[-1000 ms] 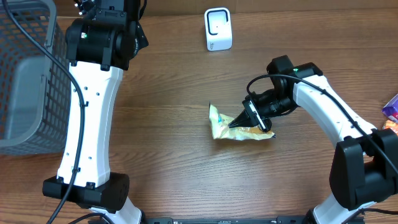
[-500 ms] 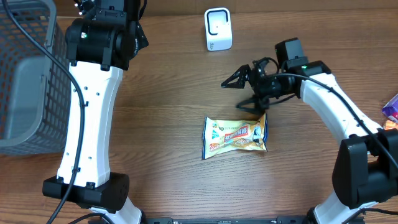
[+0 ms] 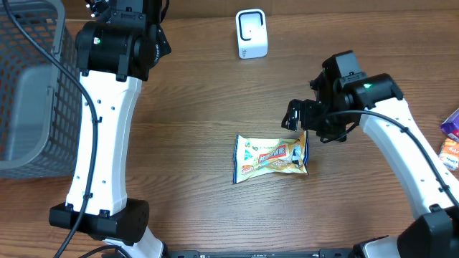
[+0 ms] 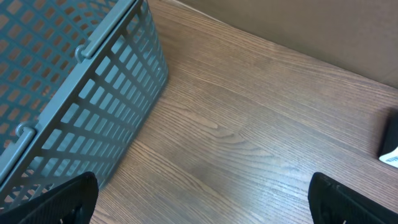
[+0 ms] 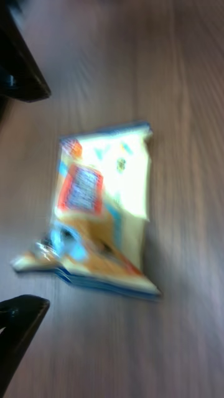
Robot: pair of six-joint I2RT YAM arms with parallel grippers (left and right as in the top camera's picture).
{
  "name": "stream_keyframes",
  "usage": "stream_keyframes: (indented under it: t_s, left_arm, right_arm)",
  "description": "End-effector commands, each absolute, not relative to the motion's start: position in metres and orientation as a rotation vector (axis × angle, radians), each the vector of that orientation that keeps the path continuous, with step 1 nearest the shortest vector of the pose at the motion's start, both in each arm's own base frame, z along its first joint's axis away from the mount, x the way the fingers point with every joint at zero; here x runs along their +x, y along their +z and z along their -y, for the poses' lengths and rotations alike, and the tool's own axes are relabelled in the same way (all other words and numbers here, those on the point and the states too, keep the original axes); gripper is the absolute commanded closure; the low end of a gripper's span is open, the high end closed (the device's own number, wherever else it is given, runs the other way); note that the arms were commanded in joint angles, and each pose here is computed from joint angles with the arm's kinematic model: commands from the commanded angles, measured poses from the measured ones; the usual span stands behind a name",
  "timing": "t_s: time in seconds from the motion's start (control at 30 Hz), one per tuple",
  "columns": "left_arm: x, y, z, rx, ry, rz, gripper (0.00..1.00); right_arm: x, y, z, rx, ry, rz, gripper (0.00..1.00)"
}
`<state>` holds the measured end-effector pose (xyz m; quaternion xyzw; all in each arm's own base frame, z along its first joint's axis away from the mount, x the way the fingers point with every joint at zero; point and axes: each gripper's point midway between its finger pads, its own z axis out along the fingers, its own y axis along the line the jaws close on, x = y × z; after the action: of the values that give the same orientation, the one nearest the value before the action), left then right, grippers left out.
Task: Scan the item barcode
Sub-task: 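Lower the right gripper and grasp the yellow bag's right edge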
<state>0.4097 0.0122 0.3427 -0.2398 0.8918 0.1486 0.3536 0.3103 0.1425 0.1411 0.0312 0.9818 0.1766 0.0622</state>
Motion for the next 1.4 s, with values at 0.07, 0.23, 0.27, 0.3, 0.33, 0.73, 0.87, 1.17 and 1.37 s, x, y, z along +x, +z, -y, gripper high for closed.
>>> stream_keyframes:
  t_s: [0.07,0.23,0.27,0.3,0.33,0.73,0.87,1.17,1.37]
  left_arm:
    - [0.413,0.343,-0.011,-0.633,0.384,-2.294,0.0]
    - [0.413,0.343,-0.011,-0.634,0.384,-2.294,0.0]
    - [0.413,0.343,-0.011,-0.634,0.384,-2.294,0.0]
    - [0.413,0.343,-0.011,-0.634,0.384,-2.294,0.0]
    - [0.413,0.343,-0.011,-0.633,0.384,-2.294,0.0]
    - [0.413,0.343,-0.011,-0.634,0.384,-2.294,0.0]
    - [0.413,0.343,-0.011,-0.633,0.384,-2.294,0.0]
    - [0.413,0.343,-0.011,-0.634,0.384,-2.294,0.0]
    - [0.413,0.343,-0.011,-0.633,0.384,-2.294,0.0]
  right_arm:
    - [0.313,0.086,-0.138,-0.206,0.307,-2.925,0.0]
    - [0.299,0.054,-0.144,-0.08,0.474,-2.95,0.0]
    - [0.297,0.049,-0.141,-0.054,0.484,-2.957,0.0]
    - [0.294,0.046,-0.142,-0.049,0.503,-2.963,0.0]
    - [0.291,0.045,-0.145,-0.052,0.538,-2.97,0.0]
    - [0.262,0.054,-0.186,-0.042,0.994,-3.008,0.0]
    - [0.253,0.022,-0.184,0.07,1.001,-3.083,0.0]
    - [0.253,0.007,-0.218,-0.001,1.409,-2.971,0.34]
    - [0.258,0.005,-0.214,0.013,1.377,-2.966,0.87]
